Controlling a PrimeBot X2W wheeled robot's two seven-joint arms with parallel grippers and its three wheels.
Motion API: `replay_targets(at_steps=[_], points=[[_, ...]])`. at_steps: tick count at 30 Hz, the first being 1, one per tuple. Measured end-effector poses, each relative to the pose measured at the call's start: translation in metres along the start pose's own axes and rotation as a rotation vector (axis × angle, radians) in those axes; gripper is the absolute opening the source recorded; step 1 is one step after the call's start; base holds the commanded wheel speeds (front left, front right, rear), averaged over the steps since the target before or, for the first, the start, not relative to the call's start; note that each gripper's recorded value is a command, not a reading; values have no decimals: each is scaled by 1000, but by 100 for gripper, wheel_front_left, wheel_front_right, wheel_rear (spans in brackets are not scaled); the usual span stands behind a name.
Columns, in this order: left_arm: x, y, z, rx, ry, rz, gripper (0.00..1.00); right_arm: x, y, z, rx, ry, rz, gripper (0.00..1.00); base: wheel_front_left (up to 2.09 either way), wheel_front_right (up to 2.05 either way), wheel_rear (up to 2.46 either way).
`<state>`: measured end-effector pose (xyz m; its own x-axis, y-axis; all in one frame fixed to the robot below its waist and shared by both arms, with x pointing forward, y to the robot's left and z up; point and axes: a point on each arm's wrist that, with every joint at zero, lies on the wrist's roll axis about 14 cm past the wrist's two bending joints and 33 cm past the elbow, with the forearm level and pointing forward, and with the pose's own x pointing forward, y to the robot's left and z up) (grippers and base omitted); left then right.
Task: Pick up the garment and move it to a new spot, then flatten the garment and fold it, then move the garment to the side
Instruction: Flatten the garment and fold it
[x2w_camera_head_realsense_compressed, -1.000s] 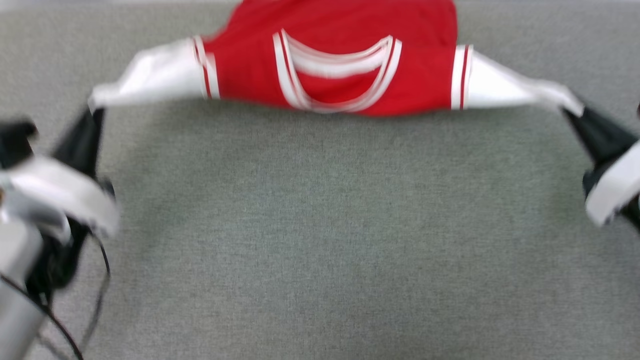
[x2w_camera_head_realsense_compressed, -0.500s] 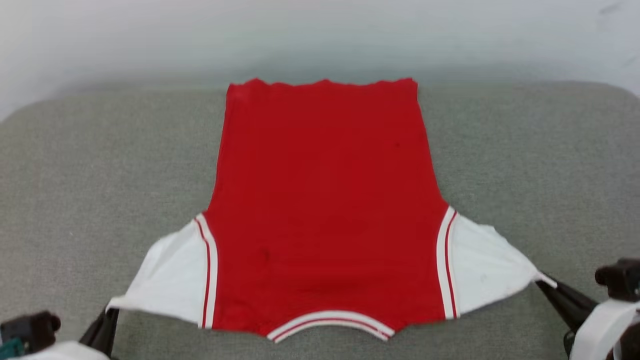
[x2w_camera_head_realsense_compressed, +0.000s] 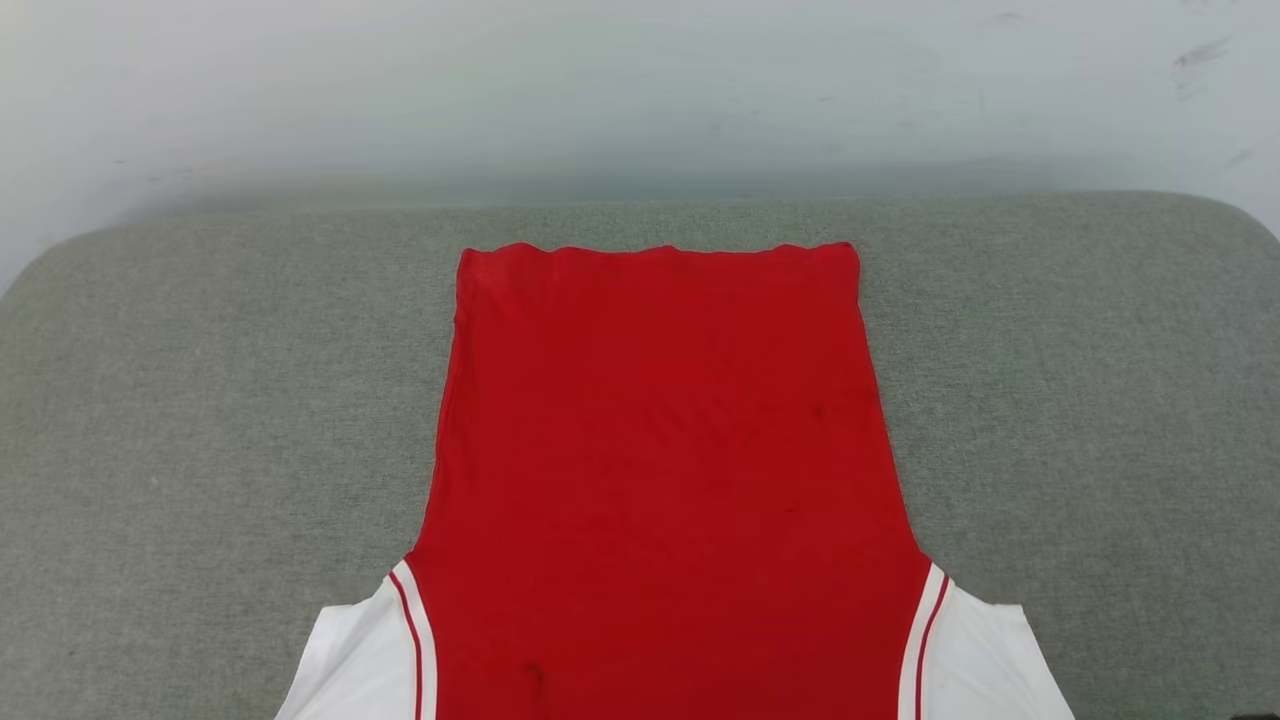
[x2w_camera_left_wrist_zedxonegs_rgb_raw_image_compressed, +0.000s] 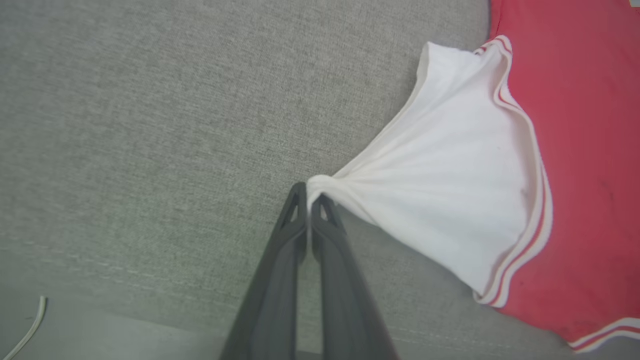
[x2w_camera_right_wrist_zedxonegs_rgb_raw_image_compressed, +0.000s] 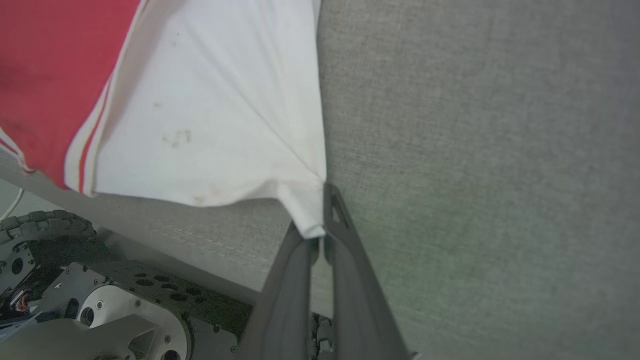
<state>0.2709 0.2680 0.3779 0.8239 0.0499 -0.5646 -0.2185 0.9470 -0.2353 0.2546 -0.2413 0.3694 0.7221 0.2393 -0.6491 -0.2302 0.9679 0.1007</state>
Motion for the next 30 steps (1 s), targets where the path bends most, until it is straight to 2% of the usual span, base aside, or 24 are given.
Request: replay_targets(at_steps=[5, 6, 7, 8, 11, 14, 20, 25, 28, 30], points=[[-1, 1, -5, -14, 1, 4, 0, -2, 6, -12, 39, 25, -2, 0, 0, 0, 0], [-1, 1, -5, -14, -2, 2, 0, -1, 7, -11, 47, 21, -2, 25, 0, 0, 0], [0, 0, -4, -13, -7, 0, 0, -1, 7, -8, 52, 11, -5, 79, 0, 0, 0], [0, -1, -3, -12, -12, -4, 0, 0, 7, -5, 51, -1, -9, 100, 0, 0, 0], [0, -5, 0, -8, -30, -14, 0, 1, -1, 8, 64, -52, -38, 100, 0, 0, 0], [1, -11, 7, -6, -58, -31, 0, 2, -19, 37, 78, -142, -82, 100, 0, 0, 0], [4, -27, 25, 12, -121, -65, 0, -5, -62, 135, 7, -394, -171, 100, 0, 0, 0], [9, -38, 40, 20, -174, -79, 0, -1, -54, 227, -84, -553, -126, 100, 0, 0, 0], [13, -45, 44, 32, -186, -90, 0, 10, -35, 273, -147, -584, -67, 100, 0, 0, 0], [17, -50, 48, 33, -196, -100, 0, 24, -22, 292, -174, -546, -26, 100, 0, 0, 0]])
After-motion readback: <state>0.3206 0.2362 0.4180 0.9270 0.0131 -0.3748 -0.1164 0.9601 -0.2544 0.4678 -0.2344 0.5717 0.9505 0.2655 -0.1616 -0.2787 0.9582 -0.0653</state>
